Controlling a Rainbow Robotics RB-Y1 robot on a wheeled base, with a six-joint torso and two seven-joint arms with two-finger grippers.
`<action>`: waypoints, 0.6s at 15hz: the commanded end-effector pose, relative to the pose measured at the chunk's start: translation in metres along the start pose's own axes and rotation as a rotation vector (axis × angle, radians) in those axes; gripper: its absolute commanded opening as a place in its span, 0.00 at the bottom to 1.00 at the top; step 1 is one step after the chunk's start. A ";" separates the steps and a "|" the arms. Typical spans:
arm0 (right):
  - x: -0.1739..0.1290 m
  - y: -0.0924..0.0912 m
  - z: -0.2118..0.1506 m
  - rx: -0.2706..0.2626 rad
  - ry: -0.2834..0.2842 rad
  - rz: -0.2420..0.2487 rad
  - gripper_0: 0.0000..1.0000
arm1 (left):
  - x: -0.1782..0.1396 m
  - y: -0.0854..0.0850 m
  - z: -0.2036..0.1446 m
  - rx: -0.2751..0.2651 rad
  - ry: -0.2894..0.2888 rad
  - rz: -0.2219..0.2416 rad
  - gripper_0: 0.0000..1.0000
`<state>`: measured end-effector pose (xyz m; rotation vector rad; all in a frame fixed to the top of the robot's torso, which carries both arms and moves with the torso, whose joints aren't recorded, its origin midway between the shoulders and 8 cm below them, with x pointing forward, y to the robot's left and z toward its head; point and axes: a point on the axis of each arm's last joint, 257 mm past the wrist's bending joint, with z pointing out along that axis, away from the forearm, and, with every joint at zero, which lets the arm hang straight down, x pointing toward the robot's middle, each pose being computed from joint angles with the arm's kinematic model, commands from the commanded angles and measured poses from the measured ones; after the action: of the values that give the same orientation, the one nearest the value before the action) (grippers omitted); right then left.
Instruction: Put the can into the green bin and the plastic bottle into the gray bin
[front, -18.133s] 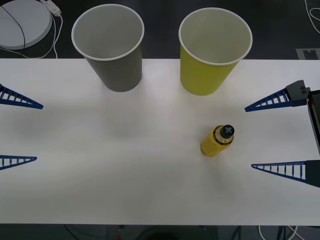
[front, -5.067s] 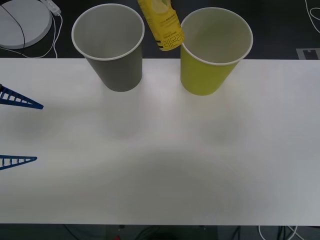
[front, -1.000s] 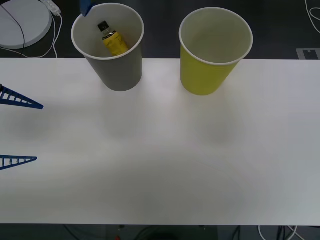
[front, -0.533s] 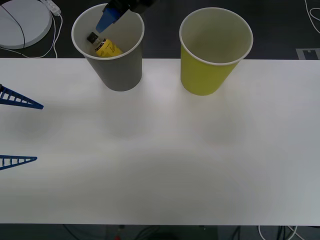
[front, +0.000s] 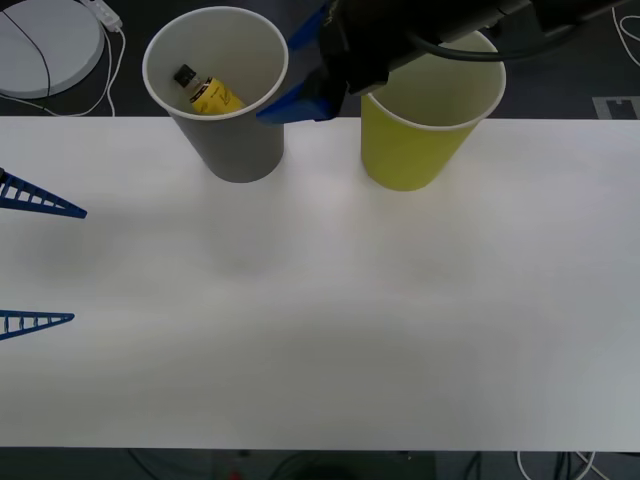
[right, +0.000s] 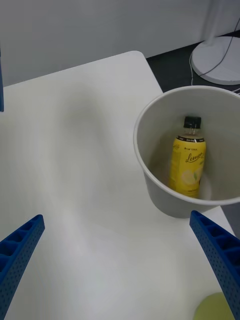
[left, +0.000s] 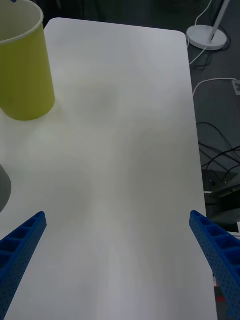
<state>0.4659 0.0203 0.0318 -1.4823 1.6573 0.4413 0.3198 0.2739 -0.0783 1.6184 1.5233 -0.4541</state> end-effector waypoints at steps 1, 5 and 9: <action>0.022 0.015 -0.011 0.004 -0.040 -0.061 1.00 | 0.000 0.000 0.000 0.000 0.000 0.000 1.00; 0.060 0.037 -0.032 0.013 -0.069 -0.156 1.00 | 0.000 0.000 0.000 0.000 0.000 0.000 1.00; 0.092 0.058 -0.049 0.021 -0.086 -0.218 1.00 | 0.000 0.000 0.000 0.000 0.000 0.000 1.00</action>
<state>0.4043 -0.0567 -0.0238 -1.5813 1.4223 0.3653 0.3198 0.2739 -0.0783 1.6185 1.5233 -0.4541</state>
